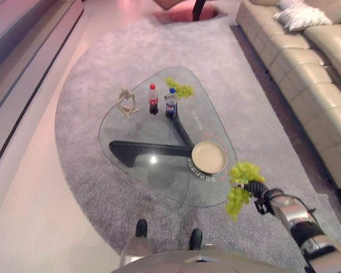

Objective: Pick up fruits into the plate

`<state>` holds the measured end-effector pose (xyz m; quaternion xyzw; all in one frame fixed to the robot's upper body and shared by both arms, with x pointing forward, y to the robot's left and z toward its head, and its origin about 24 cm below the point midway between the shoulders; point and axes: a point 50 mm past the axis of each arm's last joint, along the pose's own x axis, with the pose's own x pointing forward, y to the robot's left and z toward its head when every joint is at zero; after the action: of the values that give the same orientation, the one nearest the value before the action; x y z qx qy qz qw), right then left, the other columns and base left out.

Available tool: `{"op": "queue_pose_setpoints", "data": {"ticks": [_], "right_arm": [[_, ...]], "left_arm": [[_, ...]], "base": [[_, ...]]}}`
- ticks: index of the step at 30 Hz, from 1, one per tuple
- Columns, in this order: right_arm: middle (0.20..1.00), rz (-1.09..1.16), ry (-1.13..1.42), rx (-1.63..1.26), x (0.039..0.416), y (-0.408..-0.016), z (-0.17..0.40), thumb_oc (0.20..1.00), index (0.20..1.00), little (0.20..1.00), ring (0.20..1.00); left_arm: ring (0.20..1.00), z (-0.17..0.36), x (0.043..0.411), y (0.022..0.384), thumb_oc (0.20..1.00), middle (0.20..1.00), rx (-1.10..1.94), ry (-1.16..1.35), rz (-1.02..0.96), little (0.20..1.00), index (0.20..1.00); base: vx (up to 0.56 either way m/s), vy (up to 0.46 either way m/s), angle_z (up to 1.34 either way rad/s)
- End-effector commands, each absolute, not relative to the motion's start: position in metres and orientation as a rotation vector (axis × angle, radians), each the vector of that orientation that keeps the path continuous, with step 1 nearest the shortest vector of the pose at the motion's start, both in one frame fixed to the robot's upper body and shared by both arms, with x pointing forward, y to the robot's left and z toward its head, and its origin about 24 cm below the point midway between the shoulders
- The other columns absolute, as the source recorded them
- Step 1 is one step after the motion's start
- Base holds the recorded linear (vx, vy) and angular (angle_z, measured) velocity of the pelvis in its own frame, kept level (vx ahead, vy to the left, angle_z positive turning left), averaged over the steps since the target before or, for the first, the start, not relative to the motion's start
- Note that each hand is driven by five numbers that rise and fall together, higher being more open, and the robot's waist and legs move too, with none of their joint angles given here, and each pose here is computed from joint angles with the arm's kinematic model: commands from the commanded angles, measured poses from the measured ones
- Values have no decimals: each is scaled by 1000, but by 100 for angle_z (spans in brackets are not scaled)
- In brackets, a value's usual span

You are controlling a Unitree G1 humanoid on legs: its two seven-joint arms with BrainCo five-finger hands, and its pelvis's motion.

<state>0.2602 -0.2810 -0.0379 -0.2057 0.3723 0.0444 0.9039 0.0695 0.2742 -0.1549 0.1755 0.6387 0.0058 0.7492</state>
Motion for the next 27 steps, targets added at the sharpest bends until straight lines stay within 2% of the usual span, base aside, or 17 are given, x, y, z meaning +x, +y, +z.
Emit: {"op": "queue_pose_setpoints", "data": {"ticks": [1, 3, 7, 11, 19, 24, 25, 26, 27], "right_arm": [[200, -16, 564, -559, 314, -289, 23, 200, 200, 200, 200], [200, -85, 544, -597, 322, -300, 37, 200, 200, 200, 200], [200, -186, 505, -636, 334, -318, 63, 200, 200, 200, 200], [200, -258, 472, -663, 342, -330, 85, 200, 200, 200, 200], [200, -379, 419, -751, 357, -346, 134, 200, 200, 200, 200], [200, -485, 413, -807, 361, -353, 160, 200, 200, 200, 200], [442, -519, 411, -823, 361, -356, 165, 442, 442, 442, 442], [1000, -553, 416, -843, 360, -359, 171, 1000, 1000, 1000, 1000], [1000, -588, 430, -869, 359, -362, 176, 1000, 1000, 1000, 1000]], "left_arm": [[1000, -131, 154, 270, 1000, 1000, 448, 1113, -4, 1000, 1000], [1000, -115, 192, 254, 1000, 1000, 471, 965, -61, 1000, 1000], [1000, -100, 218, 240, 1000, 1000, 473, 845, -121, 1000, 1000], [1000, -101, 217, 239, 1000, 1000, 480, 849, -144, 1000, 1000], [1000, -118, 188, 248, 1000, 1000, 421, 969, -100, 1000, 1000], [1000, -118, 191, 240, 1000, 1000, 396, 941, -116, 1000, 1000], [1000, -117, 192, 238, 1000, 1000, 393, 932, -126, 1000, 1000], [1000, -117, 192, 236, 1000, 1000, 390, 924, -136, 1000, 1000], [1000, -116, 193, 234, 1000, 1000, 388, 916, -148, 1000, 1000]], "base": [[-110, -62, 40], [-115, -65, 41], [-77, -12, 22], [-39, 23, 15], [-11, 61, 9], [-16, 63, 8], [-15, 60, 8], [-17, 65, 4], [-14, 61, 2]]}}
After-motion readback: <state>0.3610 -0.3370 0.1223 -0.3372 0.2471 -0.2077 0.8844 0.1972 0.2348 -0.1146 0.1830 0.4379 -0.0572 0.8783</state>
